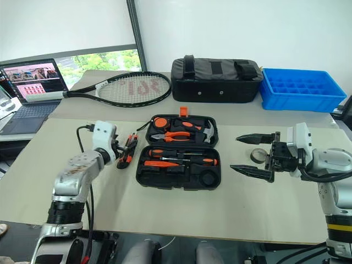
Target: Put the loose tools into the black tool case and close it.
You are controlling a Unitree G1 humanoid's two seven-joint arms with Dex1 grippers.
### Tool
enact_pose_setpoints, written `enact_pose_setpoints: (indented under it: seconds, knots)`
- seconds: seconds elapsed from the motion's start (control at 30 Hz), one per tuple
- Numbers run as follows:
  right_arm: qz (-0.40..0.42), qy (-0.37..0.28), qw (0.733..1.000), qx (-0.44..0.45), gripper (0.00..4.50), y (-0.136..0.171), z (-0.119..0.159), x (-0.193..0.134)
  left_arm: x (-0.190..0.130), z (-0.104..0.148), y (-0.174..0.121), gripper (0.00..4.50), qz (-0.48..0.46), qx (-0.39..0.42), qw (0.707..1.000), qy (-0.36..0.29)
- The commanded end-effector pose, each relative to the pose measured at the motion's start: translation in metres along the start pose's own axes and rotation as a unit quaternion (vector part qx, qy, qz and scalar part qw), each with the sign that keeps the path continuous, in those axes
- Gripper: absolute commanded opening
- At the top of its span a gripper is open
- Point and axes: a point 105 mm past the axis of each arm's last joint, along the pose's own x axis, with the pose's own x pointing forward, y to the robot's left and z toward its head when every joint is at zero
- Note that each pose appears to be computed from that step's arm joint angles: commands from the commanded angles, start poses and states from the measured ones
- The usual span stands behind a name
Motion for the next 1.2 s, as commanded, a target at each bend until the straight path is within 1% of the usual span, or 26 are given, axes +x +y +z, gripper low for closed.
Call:
enact_pose_setpoints:
  seconds: [0.03, 0.3, 0.33, 0.4, 0.47, 0.53, 0.57, 0.7, 0.77, 0.8, 0.83, 0.87, 0.93, 0.97, 1.0, 1.1, 1.2]
  knots:
    - [-0.001, -0.009, 1.0, -0.019, 4.5, -0.002, 0.011, -0.004, 0.003, -0.005, 0.0, 4.47, 0.02, 0.002, 1.0, 0.02]
    - [-0.007, -0.008, 1.0, -0.019, 4.5, -0.001, 0.011, -0.008, 0.008, -0.019, -0.004, 4.47, 0.023, -0.034, 0.998, 0.055]
    - [-0.009, -0.008, 1.0, -0.02, 4.5, -0.001, 0.011, -0.009, 0.007, -0.019, -0.002, 3.94, 0.03, -0.041, 0.997, 0.054]
    - [-0.011, -0.009, 1.0, -0.02, 4.5, -0.001, 0.011, -0.01, 0.007, -0.019, 0.002, 3.35, 0.039, -0.049, 0.997, 0.054]
    - [-0.011, -0.009, 1.0, -0.02, 4.5, -0.001, 0.011, -0.01, 0.006, -0.02, 0.005, 2.55, 0.047, -0.057, 0.996, 0.053]
    - [-0.011, -0.009, 1.0, -0.02, 4.5, -0.001, 0.012, -0.011, 0.006, -0.02, 0.008, 1.86, 0.052, -0.062, 0.995, 0.052]
    - [-0.012, -0.009, 1.0, -0.02, 4.5, -0.001, 0.011, -0.011, 0.005, -0.019, 0.01, 1.67, 0.058, -0.06, 0.995, 0.049]
    - [-0.013, -0.009, 1.0, -0.02, 4.5, -0.001, 0.011, -0.013, 0.003, -0.012, 0.018, 1.66, 0.073, -0.056, 0.995, 0.029]
    - [-0.016, -0.01, 1.0, -0.02, 4.5, -0.001, 0.012, -0.014, -0.002, 0.023, 0.02, 1.66, 0.045, -0.032, 0.997, -0.062]
    - [-0.017, -0.012, 1.0, -0.018, 4.5, -0.001, 0.012, -0.015, -0.009, 0.045, 0.015, 1.66, 0.007, -0.006, 0.993, -0.117]
    - [-0.018, -0.013, 1.0, -0.017, 4.5, -0.001, 0.012, -0.016, -0.016, 0.06, 0.009, 1.66, -0.032, 0.021, 0.987, -0.156]
    - [-0.018, -0.013, 1.0, -0.016, 4.5, -0.001, 0.012, -0.016, -0.021, 0.069, 0.003, 1.66, -0.069, 0.047, 0.98, -0.179]
    - [-0.018, -0.014, 1.0, -0.014, 4.5, -0.001, 0.011, -0.017, -0.034, 0.079, -0.012, 1.66, -0.148, 0.101, 0.962, -0.205]
    - [-0.018, -0.014, 1.0, -0.013, 4.5, 0.0, 0.011, -0.017, -0.038, 0.081, -0.017, 1.66, -0.173, 0.117, 0.955, -0.211]
    - [-0.017, -0.016, 1.0, -0.011, 4.5, 0.0, 0.011, -0.018, -0.046, 0.084, -0.029, 1.66, -0.225, 0.155, 0.937, -0.217]
    - [-0.018, -0.018, 1.0, -0.009, 4.5, 0.0, 0.011, -0.02, -0.06, 0.082, -0.059, 1.66, -0.341, 0.242, 0.884, -0.211]
    - [-0.018, -0.018, 1.0, -0.005, 4.5, 0.003, 0.01, -0.021, -0.067, 0.073, -0.086, 1.66, -0.427, 0.298, 0.833, -0.186]
